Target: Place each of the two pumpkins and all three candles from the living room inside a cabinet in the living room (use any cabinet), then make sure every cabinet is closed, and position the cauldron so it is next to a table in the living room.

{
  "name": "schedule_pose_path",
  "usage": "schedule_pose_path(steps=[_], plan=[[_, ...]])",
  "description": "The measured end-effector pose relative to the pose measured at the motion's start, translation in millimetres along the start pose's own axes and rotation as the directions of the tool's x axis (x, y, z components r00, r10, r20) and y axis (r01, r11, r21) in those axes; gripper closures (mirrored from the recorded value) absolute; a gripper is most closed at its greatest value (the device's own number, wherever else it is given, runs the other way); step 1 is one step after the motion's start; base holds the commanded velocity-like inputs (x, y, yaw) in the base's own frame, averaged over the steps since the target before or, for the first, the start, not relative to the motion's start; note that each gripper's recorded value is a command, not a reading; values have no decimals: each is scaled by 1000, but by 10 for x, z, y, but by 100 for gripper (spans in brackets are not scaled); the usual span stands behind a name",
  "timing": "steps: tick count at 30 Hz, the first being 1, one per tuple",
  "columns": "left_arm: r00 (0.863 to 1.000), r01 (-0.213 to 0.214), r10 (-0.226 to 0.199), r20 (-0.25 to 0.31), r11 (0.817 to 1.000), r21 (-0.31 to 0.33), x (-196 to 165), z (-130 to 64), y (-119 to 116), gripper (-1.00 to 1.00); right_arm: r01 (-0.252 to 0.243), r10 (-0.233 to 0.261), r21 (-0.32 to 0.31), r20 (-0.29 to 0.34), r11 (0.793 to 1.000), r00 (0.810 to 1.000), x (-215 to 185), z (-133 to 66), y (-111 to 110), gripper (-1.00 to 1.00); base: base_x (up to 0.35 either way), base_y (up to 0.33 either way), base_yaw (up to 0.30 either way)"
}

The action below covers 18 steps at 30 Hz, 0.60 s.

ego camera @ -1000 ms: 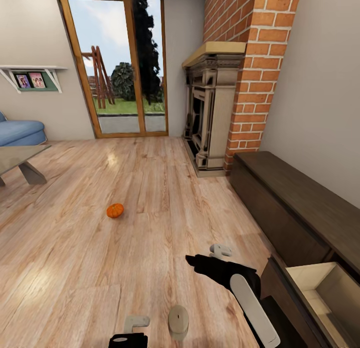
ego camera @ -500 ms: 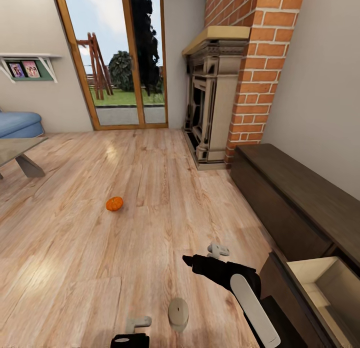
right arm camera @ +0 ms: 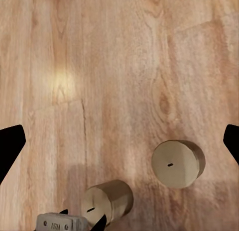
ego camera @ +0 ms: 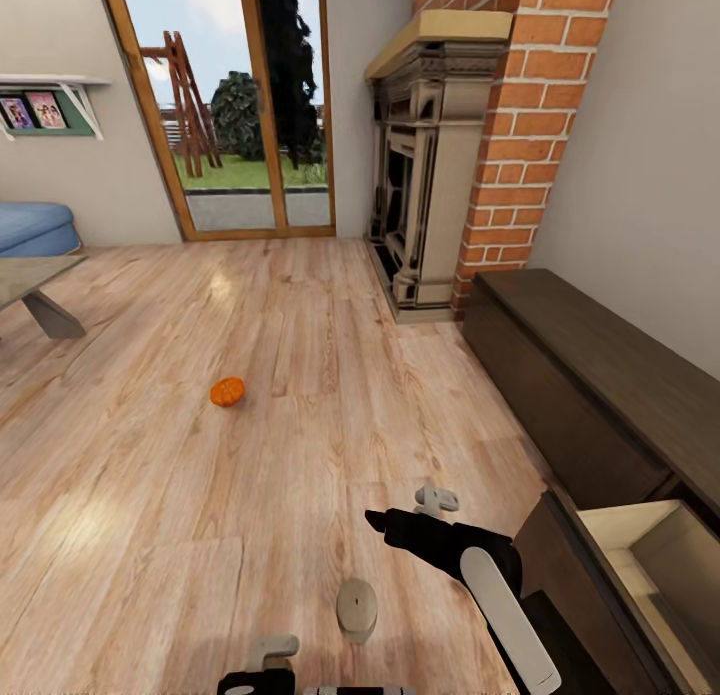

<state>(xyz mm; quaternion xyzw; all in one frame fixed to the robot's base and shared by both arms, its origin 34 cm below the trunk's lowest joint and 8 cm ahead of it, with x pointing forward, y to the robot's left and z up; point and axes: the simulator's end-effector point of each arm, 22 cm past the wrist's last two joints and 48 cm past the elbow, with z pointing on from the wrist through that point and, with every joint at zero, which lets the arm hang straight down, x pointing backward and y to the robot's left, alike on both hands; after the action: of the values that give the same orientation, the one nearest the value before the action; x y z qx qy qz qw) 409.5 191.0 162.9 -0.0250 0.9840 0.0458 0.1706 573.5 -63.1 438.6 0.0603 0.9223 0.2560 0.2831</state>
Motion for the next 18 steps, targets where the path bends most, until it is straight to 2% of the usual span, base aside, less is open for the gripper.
schedule_pose_path(steps=[12,18], plan=[[1000,-6,6,3,1000,3,-6,1,-2,-100,0,0,1,-1,1000,1000,5,3,-4,-100,0,0,0],[1000,-4,4,20,1000,16,-142,-14,-61,-100,-1,1,1,-2,1000,1000,8,4,-6,-100,0,0,0]])
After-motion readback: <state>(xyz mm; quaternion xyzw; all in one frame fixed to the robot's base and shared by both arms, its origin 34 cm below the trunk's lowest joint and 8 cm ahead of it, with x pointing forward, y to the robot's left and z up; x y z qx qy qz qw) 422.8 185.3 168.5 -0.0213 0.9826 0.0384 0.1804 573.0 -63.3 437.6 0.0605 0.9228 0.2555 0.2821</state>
